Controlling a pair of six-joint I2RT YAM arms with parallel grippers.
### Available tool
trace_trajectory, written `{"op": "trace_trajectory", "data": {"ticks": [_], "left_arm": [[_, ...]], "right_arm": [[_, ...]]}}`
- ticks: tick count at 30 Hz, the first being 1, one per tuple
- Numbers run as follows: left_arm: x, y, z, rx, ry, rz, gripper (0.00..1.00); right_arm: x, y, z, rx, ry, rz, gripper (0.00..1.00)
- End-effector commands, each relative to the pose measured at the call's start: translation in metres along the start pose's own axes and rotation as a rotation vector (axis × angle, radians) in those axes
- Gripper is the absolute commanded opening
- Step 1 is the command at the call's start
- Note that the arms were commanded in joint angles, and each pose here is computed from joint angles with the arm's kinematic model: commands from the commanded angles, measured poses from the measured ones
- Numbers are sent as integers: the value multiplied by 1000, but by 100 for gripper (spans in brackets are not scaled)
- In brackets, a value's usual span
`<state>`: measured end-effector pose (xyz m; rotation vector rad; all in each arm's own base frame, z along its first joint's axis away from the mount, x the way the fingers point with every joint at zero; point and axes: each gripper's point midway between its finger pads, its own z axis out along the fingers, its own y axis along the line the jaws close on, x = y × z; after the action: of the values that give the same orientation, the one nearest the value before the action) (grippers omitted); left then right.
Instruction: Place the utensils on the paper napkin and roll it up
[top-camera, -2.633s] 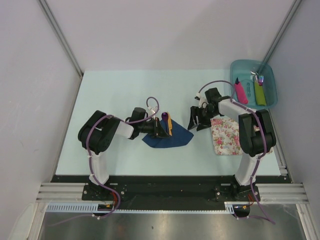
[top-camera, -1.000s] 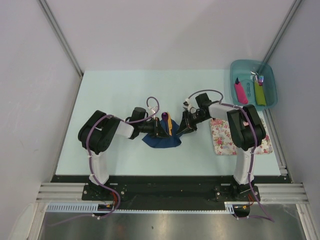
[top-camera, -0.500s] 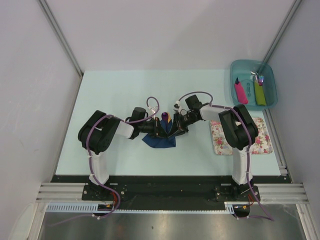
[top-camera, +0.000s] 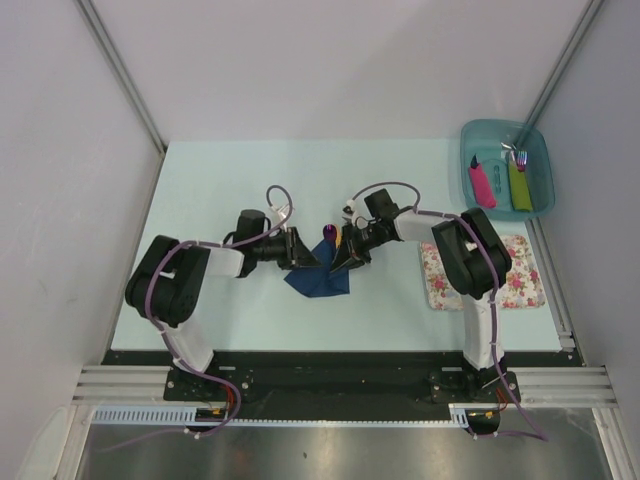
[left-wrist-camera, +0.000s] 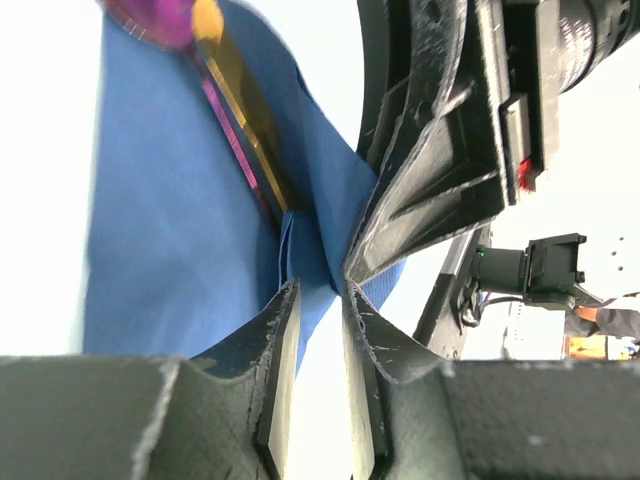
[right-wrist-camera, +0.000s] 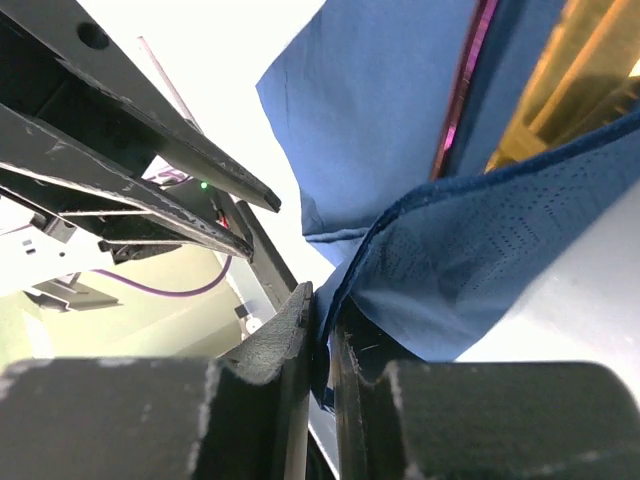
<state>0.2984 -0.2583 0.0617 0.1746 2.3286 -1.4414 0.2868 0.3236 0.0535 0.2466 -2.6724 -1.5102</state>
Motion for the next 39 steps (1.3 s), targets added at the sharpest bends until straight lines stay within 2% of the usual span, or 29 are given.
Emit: {"op": "trace_trajectory", "data": {"ticks": [1,10,12,13,15,17,20,24,27,32,39], "left_arm": [[13,0,-16,8,16,17,28],[9,-5,-22,25,1,25,31],[10,-6,-22,32,2,26,33],[10,-7,-22,35,1,24,34],[9,-8,-23,44,-6,28,37],[7,-11,-25,58,-24,26,39],[2,-16,-29,75,-57,25,41],[-9,-27,-39,106,-131,31,43],[-12,-31,-43,108,-146,32,42],[-15,-32,-38,115,-137,-17,32],[2,-21,-14,60,-38,-36,20]], "right_arm": [[-12,9,12,-4,-15,-53,16],[-7,4,27,26,17,-60,18],[-5,4,29,30,25,-61,25],[-4,2,29,36,28,-57,33],[-4,1,29,40,29,-58,40],[-4,0,29,47,30,-59,54],[-3,2,29,43,33,-55,63],[-4,4,31,30,32,-55,64],[-5,5,32,25,28,-54,57],[-3,0,34,35,35,-43,50],[-2,-7,36,56,30,-31,37]]}}
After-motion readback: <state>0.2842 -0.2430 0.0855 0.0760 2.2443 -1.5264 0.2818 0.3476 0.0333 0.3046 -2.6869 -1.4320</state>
